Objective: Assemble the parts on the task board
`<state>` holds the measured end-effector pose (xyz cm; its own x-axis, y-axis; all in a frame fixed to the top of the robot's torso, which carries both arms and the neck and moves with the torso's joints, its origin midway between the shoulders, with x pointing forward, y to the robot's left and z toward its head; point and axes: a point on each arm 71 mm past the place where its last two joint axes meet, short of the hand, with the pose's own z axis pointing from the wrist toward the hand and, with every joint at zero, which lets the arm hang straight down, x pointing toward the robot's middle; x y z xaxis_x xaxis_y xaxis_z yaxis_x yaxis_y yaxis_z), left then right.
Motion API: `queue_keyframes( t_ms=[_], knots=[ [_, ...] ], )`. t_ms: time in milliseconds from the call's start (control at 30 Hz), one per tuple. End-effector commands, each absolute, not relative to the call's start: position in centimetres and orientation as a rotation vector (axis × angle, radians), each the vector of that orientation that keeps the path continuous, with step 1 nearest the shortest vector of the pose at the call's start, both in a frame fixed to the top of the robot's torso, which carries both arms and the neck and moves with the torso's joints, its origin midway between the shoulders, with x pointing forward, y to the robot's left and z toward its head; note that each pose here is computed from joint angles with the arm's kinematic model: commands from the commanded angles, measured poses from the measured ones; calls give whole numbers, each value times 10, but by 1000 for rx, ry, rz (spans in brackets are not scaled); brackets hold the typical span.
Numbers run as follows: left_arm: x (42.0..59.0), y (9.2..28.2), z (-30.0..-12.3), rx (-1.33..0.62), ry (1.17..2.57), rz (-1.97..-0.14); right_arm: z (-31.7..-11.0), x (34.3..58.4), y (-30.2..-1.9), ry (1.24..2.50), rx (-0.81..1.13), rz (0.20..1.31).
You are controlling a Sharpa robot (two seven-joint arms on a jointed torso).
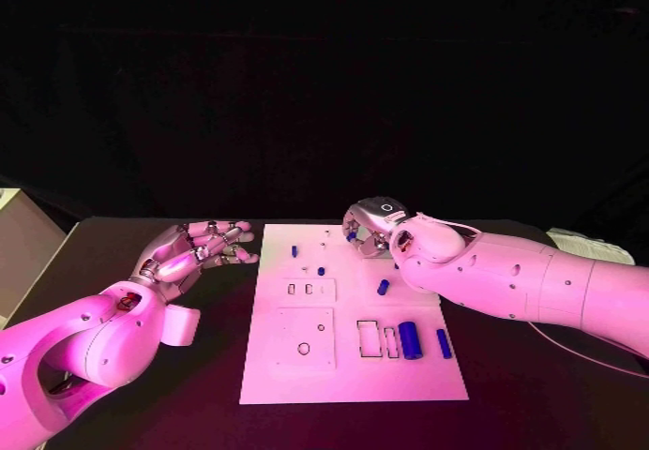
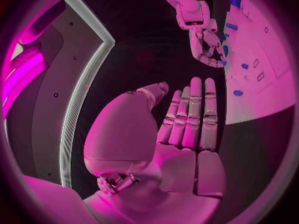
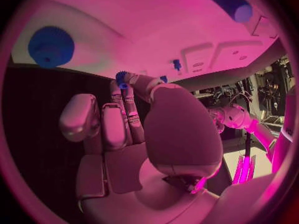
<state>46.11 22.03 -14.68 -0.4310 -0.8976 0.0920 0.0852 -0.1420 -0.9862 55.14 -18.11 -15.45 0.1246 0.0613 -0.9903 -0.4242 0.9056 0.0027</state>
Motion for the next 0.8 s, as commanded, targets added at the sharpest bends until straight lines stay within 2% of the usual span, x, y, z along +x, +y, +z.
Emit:
queue_keyframes(
  t_ms=[33,333,800],
  knots=[
    [460,217,-146,-951,1383,-1697,-150,554,-176,1351,-283,355],
    [460,215,-146,-948,1385,-1702,-149,564,-158,1328,-276,360],
    [460,216,-146,-946,1387,-1700,-149,569,-154,1317,-274,348]
  ],
)
